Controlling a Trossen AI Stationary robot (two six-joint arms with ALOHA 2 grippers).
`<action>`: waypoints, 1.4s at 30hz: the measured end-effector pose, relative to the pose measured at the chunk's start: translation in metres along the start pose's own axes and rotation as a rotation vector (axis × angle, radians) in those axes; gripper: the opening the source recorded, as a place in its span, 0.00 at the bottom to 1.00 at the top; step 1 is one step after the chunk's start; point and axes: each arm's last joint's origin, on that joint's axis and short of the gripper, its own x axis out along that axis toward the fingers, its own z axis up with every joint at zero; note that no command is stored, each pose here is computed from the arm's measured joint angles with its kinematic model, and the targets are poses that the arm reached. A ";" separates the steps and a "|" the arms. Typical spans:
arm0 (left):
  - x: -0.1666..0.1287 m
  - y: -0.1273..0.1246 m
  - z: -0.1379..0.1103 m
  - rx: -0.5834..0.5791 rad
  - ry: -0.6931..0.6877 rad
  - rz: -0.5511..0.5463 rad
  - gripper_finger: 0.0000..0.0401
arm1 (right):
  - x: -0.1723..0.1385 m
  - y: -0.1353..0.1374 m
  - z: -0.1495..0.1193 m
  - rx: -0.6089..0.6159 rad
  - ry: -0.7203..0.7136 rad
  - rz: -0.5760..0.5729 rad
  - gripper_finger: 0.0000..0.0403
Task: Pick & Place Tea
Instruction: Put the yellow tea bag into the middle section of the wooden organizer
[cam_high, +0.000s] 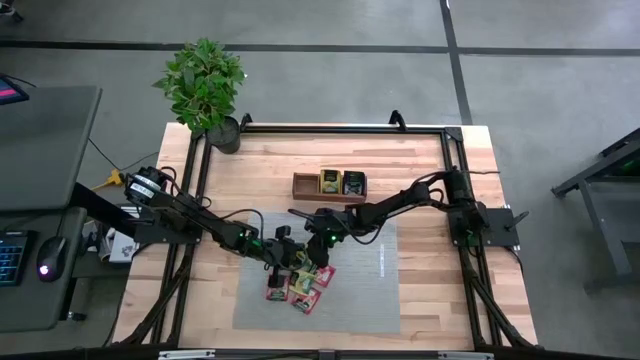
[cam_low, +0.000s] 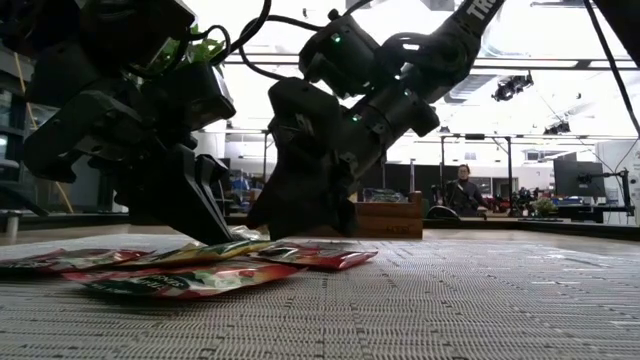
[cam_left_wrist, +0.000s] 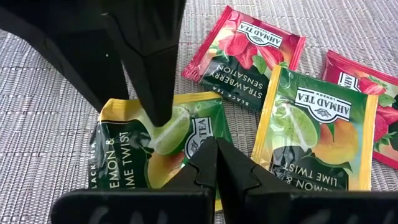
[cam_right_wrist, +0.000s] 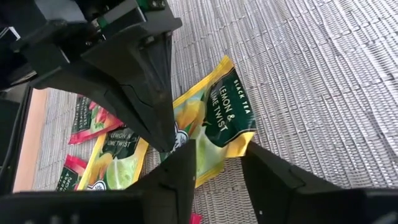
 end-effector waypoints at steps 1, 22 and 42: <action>0.000 0.000 0.000 0.000 0.000 0.000 0.00 | 0.000 0.000 0.000 0.004 0.000 0.000 0.28; 0.000 -0.001 0.001 0.004 -0.021 -0.031 0.00 | 0.000 0.000 0.001 0.053 0.000 0.008 0.01; -0.044 0.002 0.017 0.021 -0.017 -0.032 0.00 | -0.001 -0.001 -0.001 0.046 0.028 -0.001 0.00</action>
